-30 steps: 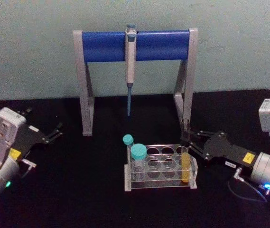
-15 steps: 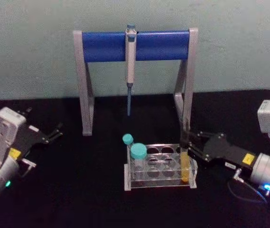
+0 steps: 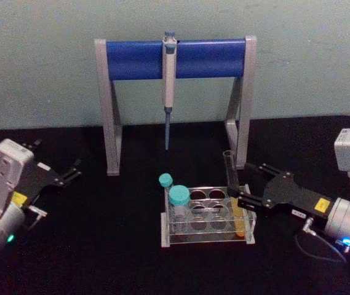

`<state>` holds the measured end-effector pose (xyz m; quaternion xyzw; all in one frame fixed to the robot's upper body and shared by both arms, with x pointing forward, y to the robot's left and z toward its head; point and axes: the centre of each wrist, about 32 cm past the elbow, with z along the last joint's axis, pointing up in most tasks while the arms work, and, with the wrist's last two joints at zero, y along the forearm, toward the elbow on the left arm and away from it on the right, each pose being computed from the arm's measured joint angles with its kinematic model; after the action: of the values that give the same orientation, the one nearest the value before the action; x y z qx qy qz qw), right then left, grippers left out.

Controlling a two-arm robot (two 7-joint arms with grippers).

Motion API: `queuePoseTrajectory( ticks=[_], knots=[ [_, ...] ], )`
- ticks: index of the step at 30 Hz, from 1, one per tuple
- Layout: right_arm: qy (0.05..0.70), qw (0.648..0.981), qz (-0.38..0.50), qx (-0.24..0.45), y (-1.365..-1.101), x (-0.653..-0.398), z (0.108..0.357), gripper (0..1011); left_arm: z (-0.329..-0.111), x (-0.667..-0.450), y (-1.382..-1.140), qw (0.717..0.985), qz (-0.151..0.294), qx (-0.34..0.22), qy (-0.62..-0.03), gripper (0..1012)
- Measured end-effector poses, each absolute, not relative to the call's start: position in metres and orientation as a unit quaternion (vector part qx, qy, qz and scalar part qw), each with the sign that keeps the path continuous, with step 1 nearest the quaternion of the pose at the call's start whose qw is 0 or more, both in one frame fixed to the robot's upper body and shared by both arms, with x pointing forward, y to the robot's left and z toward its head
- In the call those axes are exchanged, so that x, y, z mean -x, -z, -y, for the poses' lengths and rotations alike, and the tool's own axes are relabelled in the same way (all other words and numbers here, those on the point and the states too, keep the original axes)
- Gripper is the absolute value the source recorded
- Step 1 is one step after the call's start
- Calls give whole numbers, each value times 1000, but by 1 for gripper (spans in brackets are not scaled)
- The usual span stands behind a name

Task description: Pick up the test tube from the test tube rack, shake it, then place it back into the test tube rack.

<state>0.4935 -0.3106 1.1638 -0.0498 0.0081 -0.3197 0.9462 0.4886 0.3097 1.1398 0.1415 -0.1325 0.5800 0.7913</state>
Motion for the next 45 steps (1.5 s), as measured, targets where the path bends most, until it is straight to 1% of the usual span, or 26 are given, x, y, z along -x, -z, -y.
queuePoseTrajectory(
  ticks=[3,5,6,9,10,24,31,34,35,37,38,39,40,42,43,45],
  knots=[
    [320,946,-8,50,-1164,-494,311,817,-310,-489,-1140,791,132,-141,-580,1001],
    [320,946,-8,49,-1164,-494,311,848,-310,-489,-1140,791,132,-141,-580,1001],
    [320,946,-8,49,-1164,-494,311,897,-310,-489,-1140,791,132,-141,-580,1001],
    [320,946,-8,49,-1164,-494,311,950,-310,-489,-1140,791,132,-141,-580,1001],
    [320,946,-8,49,-1164,-494,311,996,-310,-489,-1140,791,132,-142,-580,1001],
    [319,947,-1,45,-1165,-493,310,1000,-310,-489,-1140,791,132,-142,-580,1001],
    [339,940,38,7,-1168,-486,312,1000,-310,-489,-1140,791,132,-141,-580,1001],
    [376,924,60,-25,-1171,-479,314,1000,-310,-489,-1140,791,132,-141,-580,1002],
    [400,913,69,-36,-1172,-476,315,1000,-310,-489,-1140,791,133,-141,-580,1002],
    [427,900,79,-39,-1174,-473,315,1000,-310,-489,-1140,791,132,-141,-580,1001],
    [457,884,88,-38,-1174,-469,314,1000,-310,-489,-1140,791,132,-141,-580,1001],
    [474,875,91,-35,-1174,-468,314,1000,-310,-489,-1140,791,132,-142,-580,1001],
    [506,857,96,-20,-1175,-465,311,1000,-310,-489,-1140,791,132,-141,-580,1001],
    [535,840,97,3,-1175,-464,308,1000,-310,-489,-1140,791,132,-141,-580,1001],
    [556,826,93,23,-1174,-463,305,1000,-310,-489,-1140,791,132,-141,-580,1001],
    [576,812,87,42,-1173,-463,302,1000,-310,-489,-1140,791,132,-141,-580,1001]
  ],
)
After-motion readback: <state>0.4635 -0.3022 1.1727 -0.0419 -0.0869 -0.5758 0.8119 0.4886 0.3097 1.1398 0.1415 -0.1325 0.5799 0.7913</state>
